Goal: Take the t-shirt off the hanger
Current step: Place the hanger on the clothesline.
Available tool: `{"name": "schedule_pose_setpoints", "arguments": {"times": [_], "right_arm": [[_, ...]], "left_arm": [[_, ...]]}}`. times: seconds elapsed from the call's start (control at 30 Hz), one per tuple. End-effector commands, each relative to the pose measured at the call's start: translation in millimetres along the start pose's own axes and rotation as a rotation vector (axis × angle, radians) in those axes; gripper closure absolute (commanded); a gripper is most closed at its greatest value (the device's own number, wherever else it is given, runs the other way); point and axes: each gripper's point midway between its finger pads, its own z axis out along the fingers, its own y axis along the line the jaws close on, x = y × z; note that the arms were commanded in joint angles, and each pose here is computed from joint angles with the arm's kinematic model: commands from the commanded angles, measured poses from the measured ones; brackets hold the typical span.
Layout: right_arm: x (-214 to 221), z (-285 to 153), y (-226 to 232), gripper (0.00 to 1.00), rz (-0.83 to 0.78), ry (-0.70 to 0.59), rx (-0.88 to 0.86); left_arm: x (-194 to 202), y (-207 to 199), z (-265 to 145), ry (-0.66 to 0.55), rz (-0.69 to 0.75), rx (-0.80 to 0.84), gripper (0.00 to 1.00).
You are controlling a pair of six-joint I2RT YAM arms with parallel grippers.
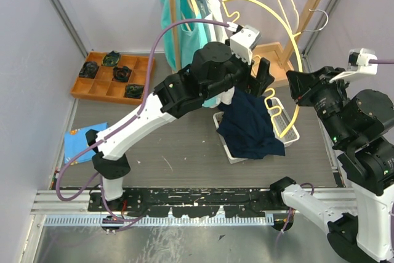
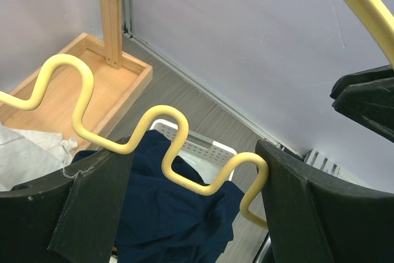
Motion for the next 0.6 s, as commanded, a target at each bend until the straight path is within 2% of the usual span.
{"name": "schedule_pose_setpoints", "arguments": {"times": [0.0, 0.57], "right_arm": [[-26, -12, 31, 0.99, 0.08, -0.086, -0.16], [-25, -15, 40, 0.99, 0.124, -0.088, -0.208]], "left_arm": [[-6, 4, 12, -0.032, -0.01, -0.004, 0.14], [3, 13, 28, -0.022, -0.025, -0.009, 0.14]]}}
